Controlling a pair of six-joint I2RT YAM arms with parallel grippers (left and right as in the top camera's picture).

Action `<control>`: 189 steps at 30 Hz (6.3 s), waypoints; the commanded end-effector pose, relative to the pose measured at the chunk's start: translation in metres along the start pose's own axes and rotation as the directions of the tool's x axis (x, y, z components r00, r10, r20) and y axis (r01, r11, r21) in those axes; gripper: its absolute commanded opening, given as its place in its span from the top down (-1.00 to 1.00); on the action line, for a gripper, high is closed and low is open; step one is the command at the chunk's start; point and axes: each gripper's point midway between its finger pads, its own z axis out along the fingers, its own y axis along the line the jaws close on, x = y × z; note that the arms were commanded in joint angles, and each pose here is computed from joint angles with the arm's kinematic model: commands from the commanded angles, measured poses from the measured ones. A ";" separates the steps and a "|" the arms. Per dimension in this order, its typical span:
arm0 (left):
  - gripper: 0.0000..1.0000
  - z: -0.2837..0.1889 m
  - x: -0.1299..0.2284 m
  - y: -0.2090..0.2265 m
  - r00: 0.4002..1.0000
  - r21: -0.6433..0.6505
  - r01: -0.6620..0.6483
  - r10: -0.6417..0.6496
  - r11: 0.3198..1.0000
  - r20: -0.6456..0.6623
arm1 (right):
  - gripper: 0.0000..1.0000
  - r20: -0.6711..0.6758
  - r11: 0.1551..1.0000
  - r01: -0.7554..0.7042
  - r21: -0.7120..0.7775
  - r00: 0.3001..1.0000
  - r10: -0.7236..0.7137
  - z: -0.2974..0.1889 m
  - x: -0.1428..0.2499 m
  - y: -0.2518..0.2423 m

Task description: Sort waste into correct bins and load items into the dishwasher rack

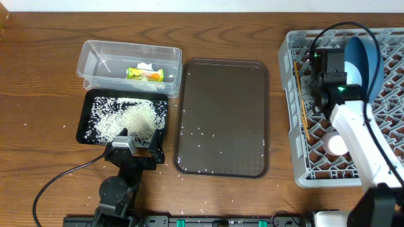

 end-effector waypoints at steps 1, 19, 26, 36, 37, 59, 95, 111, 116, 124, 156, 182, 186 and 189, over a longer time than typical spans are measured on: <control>-0.92 0.002 0.017 0.007 0.999 -0.022 0.005 -0.006 1.000 -0.039 | 0.97 0.068 0.998 -0.057 -0.024 0.996 0.058 -0.017 -0.020 -0.006; -0.92 0.002 0.017 0.007 0.999 -0.022 0.005 -0.006 1.000 -0.039 | 0.98 0.067 0.936 -0.024 -0.350 0.996 0.051 -0.030 -0.022 0.056; -0.92 0.002 0.017 0.007 0.999 -0.022 0.005 -0.006 1.000 -0.039 | 0.95 -0.038 0.963 -0.029 -0.270 0.999 0.019 -0.024 0.006 0.044; -0.92 0.002 0.017 0.007 0.999 -0.022 0.005 -0.006 1.000 -0.039 | 0.07 -0.045 0.976 -0.038 -0.215 0.999 0.029 -0.026 0.007 0.043; -0.92 0.002 0.017 0.007 0.999 -0.022 0.005 -0.006 1.000 -0.039 | 0.05 -0.050 0.976 -0.060 -0.211 0.997 0.050 -0.027 0.008 0.042; -0.92 0.002 0.017 0.007 0.999 -0.022 0.005 -0.006 1.000 -0.039 | -0.12 -0.288 0.689 -0.717 0.107 0.641 0.711 -0.042 0.075 -0.036; -0.92 0.002 0.017 0.007 0.999 -0.022 0.005 -0.006 1.000 -0.039 | 0.34 -0.263 0.661 -0.735 0.149 0.615 0.743 0.003 0.067 -0.020; -0.92 0.002 0.017 0.007 0.999 -0.022 0.005 -0.006 1.000 -0.039 | 0.97 -0.257 0.718 -0.689 0.101 0.679 0.688 -0.003 0.058 -0.002; -0.92 0.002 0.017 0.007 0.999 -0.022 0.005 -0.006 1.000 -0.039 | 0.97 -0.146 0.717 -0.692 0.084 0.703 0.696 -0.024 0.038 -0.015; -0.92 0.002 0.017 0.007 0.999 -0.022 0.005 -0.006 1.000 -0.039 | 0.97 0.166 0.851 -0.508 0.132 0.858 0.487 -0.077 -0.008 -0.060; -0.92 0.002 0.017 0.007 0.999 -0.022 0.005 -0.006 1.000 -0.039 | 0.11 -0.129 0.627 -0.727 0.280 0.619 0.775 -0.006 0.066 -0.007; -0.92 0.002 0.017 0.007 0.999 -0.022 0.005 -0.006 1.000 -0.039 | 0.97 -0.100 0.637 -0.712 0.295 0.640 0.762 -0.008 0.064 -0.014; -0.92 0.002 0.017 0.007 0.999 -0.022 0.005 -0.006 1.000 -0.039 | 0.97 -0.014 0.674 -0.687 0.271 0.697 0.717 -0.028 0.047 -0.031; -0.92 0.002 0.017 0.007 0.999 -0.022 0.005 -0.006 1.000 -0.040 | 0.97 0.054 0.697 -0.661 0.278 0.736 0.675 -0.046 0.038 -0.047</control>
